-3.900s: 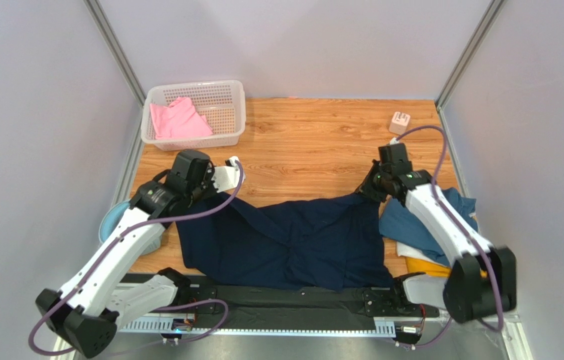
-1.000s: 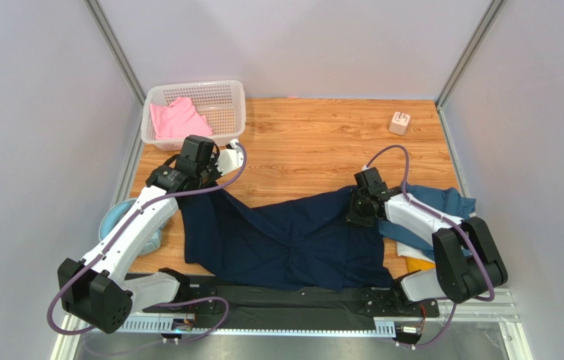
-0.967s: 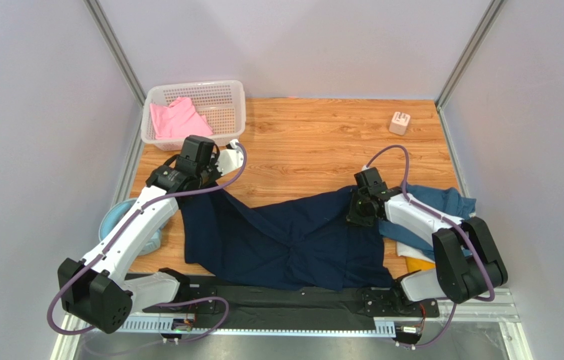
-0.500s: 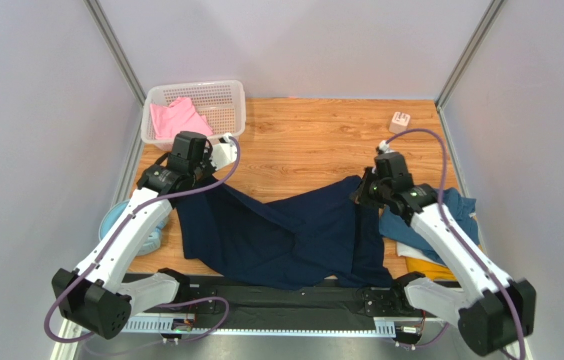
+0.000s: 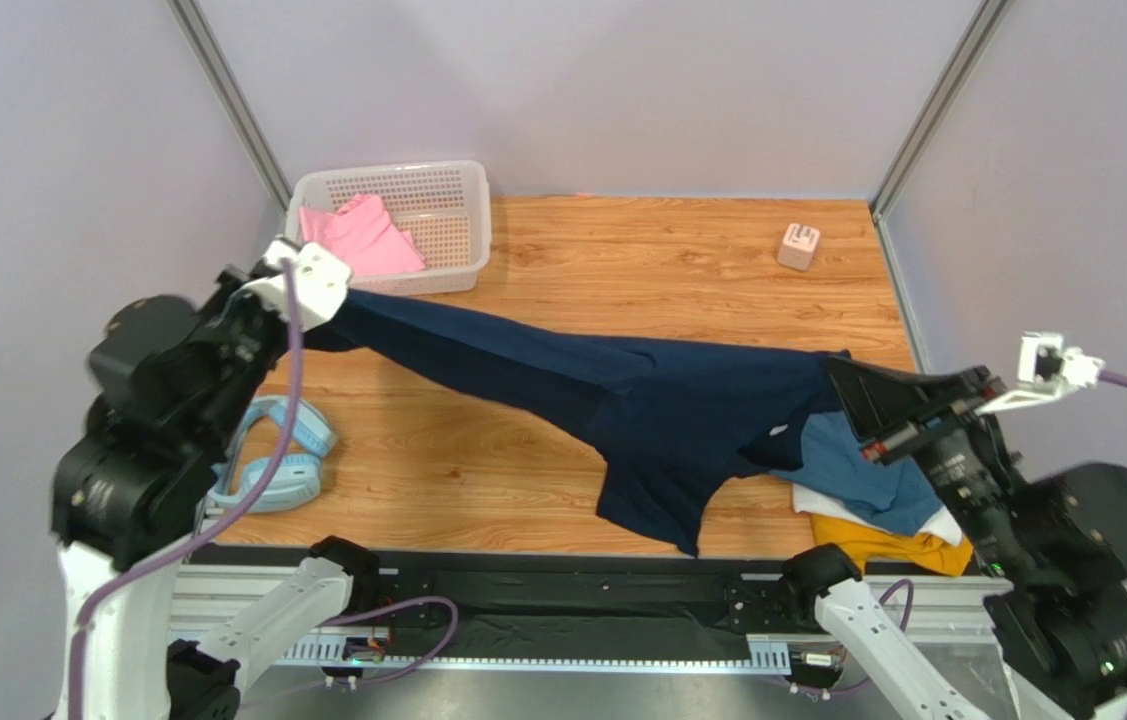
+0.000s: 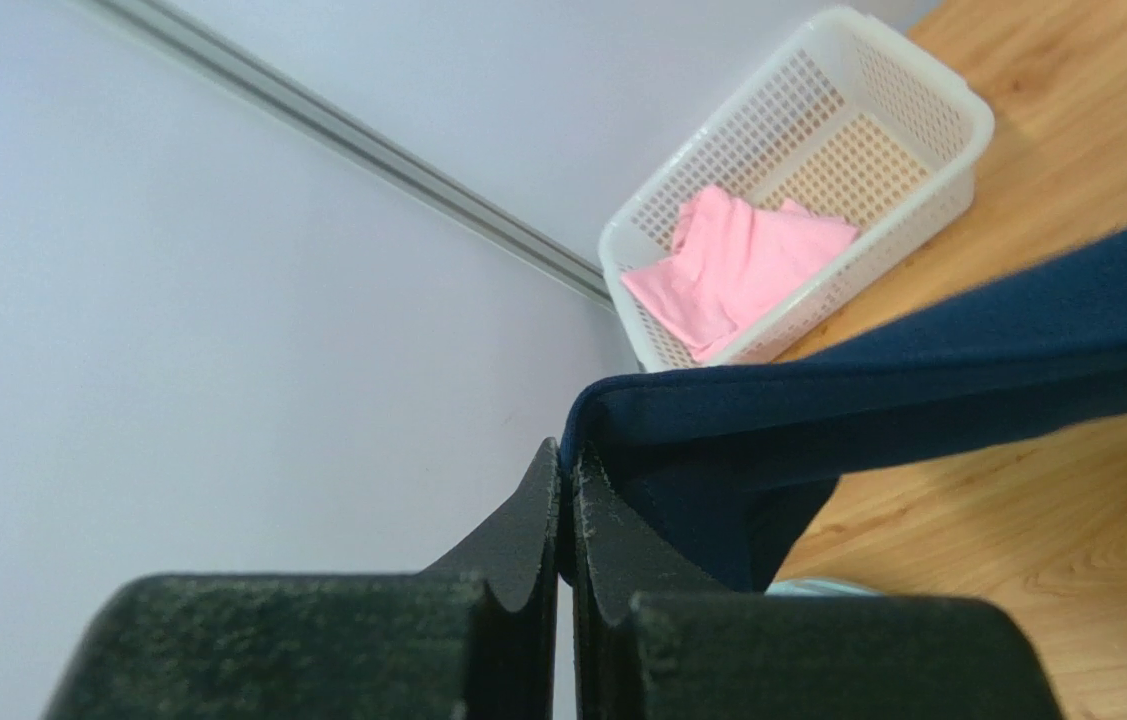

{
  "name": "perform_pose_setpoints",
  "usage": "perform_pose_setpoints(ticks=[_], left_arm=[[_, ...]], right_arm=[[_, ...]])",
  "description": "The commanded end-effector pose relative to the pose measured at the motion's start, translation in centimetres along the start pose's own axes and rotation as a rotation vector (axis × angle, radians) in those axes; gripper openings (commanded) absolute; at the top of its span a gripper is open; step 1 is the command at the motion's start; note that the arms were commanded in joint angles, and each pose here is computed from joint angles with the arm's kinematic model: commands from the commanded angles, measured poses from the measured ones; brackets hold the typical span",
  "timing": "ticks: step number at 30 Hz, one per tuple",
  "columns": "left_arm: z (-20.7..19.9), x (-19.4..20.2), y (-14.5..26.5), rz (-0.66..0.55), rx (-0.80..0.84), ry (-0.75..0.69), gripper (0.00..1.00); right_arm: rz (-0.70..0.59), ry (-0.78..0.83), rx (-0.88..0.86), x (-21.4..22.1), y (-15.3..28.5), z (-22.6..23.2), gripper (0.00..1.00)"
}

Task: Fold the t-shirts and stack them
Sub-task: Flatten out the tshirt

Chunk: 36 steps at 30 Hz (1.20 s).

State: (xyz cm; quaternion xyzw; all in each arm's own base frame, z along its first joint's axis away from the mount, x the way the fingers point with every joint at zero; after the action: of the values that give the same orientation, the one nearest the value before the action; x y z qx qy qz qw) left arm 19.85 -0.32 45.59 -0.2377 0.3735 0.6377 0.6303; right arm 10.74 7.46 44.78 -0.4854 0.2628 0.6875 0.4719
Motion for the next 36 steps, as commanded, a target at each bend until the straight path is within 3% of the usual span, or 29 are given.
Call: perform_pose_setpoints(ticks=[1, 6, 10, 13, 16, 20, 23, 24, 30, 36], left_arm=[[1.7, 0.1, 5.5, -0.020, -0.015, 0.077, 0.00], [3.4, -0.3, 9.1, -0.054, -0.048, 0.102, 0.00], [3.0, 0.3, 8.4, -0.030, -0.047, 0.077, 0.00], [0.9, 1.5, 5.0, 0.014, -0.011, 0.036, 0.00], [-3.2, 4.8, -1.6, 0.136, 0.048, -0.049, 0.00], [-7.3, 6.6, -9.3, 0.182, 0.105, -0.119, 0.00], [-9.5, 9.3, -15.1, 0.294, 0.158, -0.162, 0.00], [-10.3, 11.4, -17.7, 0.380, 0.185, -0.176, 0.00], [-9.5, 15.3, -25.5, 0.500, 0.170, -0.178, 0.00], [-9.1, 16.8, -29.1, 0.533, 0.142, -0.207, 0.00]], right_arm=[[-0.061, 0.049, -0.089, -1.9, 4.0, 1.9, 0.00], [-0.169, 0.069, -0.129, -5.9, 7.5, 3.8, 0.00], [-0.181, 0.046, 0.036, -5.9, 5.5, 1.2, 0.00], [-0.136, 0.018, 0.174, -4.0, 1.5, -1.7, 0.00], [-0.045, 0.008, 0.296, -1.4, -3.8, -4.3, 0.00], [0.120, -0.003, 0.467, 3.7, -11.2, -8.5, 0.00], [0.259, -0.067, 0.551, 8.4, -16.1, -12.2, 0.00], [0.298, -0.089, 0.566, 10.1, -18.0, -13.4, 0.00], [0.371, -0.152, 0.623, 13.9, -22.7, -18.2, 0.00], [0.434, -0.162, 0.648, 16.0, -26.0, -20.6, 0.00]])
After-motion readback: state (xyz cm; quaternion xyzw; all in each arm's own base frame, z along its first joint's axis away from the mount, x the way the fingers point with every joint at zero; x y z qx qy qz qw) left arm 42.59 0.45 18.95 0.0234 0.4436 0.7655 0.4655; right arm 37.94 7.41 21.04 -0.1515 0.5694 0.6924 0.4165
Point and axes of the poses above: each gripper's point midway between its finger pads, its own y axis back along the fingers, its own z axis along the line the jaws close on, x = y × z, the point moved 3 cm from there along y, back along the fingers, and after that the axes turned 8 degrees about y, right-handed, at the moved point
